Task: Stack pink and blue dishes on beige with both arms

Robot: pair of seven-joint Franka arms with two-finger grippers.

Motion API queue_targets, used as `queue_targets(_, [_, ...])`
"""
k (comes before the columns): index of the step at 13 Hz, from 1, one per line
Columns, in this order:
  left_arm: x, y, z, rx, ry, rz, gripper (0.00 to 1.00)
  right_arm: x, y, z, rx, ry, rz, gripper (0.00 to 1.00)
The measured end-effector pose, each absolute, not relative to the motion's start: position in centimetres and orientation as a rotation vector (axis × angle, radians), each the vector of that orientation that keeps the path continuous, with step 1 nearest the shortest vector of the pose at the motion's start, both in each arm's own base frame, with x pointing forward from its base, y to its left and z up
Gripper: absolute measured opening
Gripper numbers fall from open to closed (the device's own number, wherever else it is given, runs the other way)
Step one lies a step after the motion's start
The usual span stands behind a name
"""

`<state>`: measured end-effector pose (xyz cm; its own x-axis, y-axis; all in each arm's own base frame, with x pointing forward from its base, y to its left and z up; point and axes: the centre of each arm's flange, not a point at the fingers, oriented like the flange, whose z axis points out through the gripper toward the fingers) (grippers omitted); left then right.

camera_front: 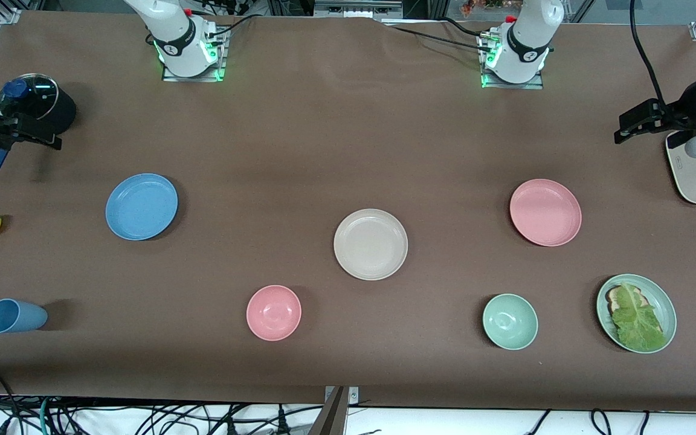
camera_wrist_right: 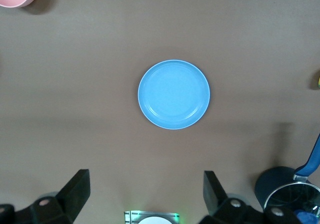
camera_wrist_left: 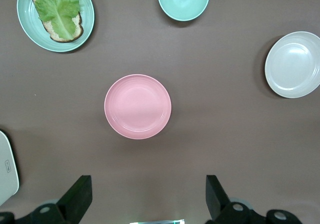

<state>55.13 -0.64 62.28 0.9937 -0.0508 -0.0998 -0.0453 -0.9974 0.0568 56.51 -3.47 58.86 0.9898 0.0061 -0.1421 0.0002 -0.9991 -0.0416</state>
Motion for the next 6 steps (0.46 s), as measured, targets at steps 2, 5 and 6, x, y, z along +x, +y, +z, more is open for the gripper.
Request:
queue_targets(2, [55.13,-0.64,62.28,3.082,-0.074,-0.156,1.00,56.52,-3.49,58.86,-3.093,-0.005,0.221,1.00])
queue_targets(5, [55.13,-0.64,62.28,3.082,-0.074,-0.156,1.00,56.51,-3.58,58.86,-3.094,-0.002,0.221,1.00])
queue_targets(6, [55.13,-0.64,62.28,3.082,-0.074,-0.156,1.00,56.51,-3.59,58.86,-3.094,-0.002,0.221,1.00])
